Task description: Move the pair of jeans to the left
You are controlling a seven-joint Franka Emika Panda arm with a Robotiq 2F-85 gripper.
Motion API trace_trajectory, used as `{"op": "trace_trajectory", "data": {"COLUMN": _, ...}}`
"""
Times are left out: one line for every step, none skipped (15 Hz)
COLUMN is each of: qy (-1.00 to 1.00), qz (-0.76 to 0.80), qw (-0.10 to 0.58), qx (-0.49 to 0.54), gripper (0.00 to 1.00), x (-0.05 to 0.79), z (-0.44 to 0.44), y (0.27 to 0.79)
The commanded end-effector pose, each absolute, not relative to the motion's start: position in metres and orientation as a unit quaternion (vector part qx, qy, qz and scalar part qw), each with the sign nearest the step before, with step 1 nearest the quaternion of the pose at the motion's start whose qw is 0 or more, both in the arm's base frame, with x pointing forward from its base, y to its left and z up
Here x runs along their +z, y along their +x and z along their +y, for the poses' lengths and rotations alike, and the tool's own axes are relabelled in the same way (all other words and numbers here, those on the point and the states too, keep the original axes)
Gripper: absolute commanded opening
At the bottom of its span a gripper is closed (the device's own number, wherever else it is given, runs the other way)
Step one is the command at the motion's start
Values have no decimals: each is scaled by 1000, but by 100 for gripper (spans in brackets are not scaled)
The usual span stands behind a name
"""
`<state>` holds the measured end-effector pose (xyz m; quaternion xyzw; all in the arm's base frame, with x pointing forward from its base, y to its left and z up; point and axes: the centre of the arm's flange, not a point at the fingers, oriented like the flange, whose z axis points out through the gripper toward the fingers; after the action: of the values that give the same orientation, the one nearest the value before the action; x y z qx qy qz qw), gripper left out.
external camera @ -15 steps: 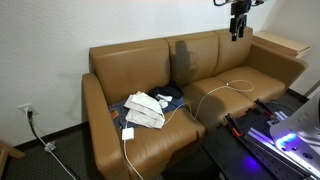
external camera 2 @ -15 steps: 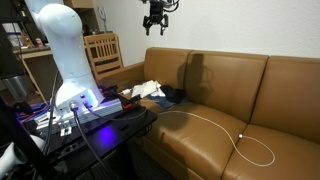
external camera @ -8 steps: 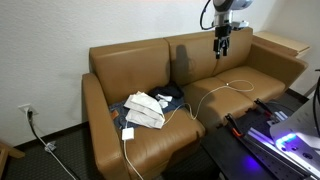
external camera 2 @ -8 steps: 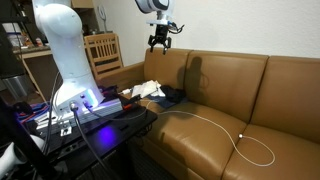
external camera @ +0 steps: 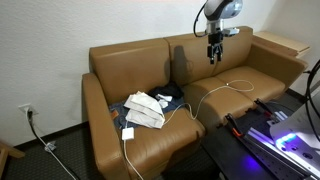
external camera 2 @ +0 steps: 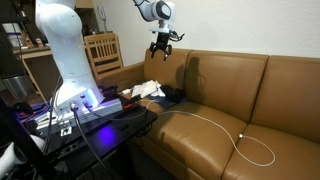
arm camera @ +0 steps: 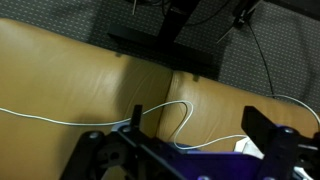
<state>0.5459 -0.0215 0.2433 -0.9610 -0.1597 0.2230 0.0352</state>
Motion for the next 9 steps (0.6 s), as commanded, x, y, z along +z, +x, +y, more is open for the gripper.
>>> {"op": "trace_trajectory", "data": {"qy": -959, "qz": -148, "qw": 40, "qx": 238, "gripper": 100, "x": 230, "z": -26, "y": 556}}
{"op": "trace_trajectory", "data": {"qy": -958, "qz": -149, "qw": 40, "qx": 244, "gripper": 100, "x": 219, "z": -26, "y": 560}}
{"op": "trace_trajectory", "data": {"qy": -957, "qz": -153, "qw": 41, "qx": 244, "gripper": 100, "x": 208, "z": -26, "y": 563}}
{"op": "trace_trajectory", "data": {"qy": -955, "qz": -161, "qw": 45, "qx": 244, "gripper": 100, "x": 195, "z": -24, "y": 565}}
{"op": "trace_trajectory", "data": {"qy": -951, "qz": -171, "qw": 55, "qx": 251, "gripper": 100, "x": 181, "z": -22, "y": 568}}
{"op": "trace_trajectory", "data": {"qy": -949, "qz": -174, "qw": 56, "qx": 259, "gripper": 100, "x": 166, "z": -19, "y": 570}}
{"op": "trace_trajectory", "data": {"qy": -945, "qz": -181, "qw": 58, "qx": 266, "gripper": 100, "x": 153, "z": -17, "y": 572}}
{"op": "trace_trajectory", "data": {"qy": -942, "qz": -189, "qw": 61, "qx": 271, "gripper": 100, "x": 139, "z": -14, "y": 574}}
{"op": "trace_trajectory", "data": {"qy": -933, "qz": -209, "qw": 72, "qx": 283, "gripper": 100, "x": 125, "z": -8, "y": 574}}
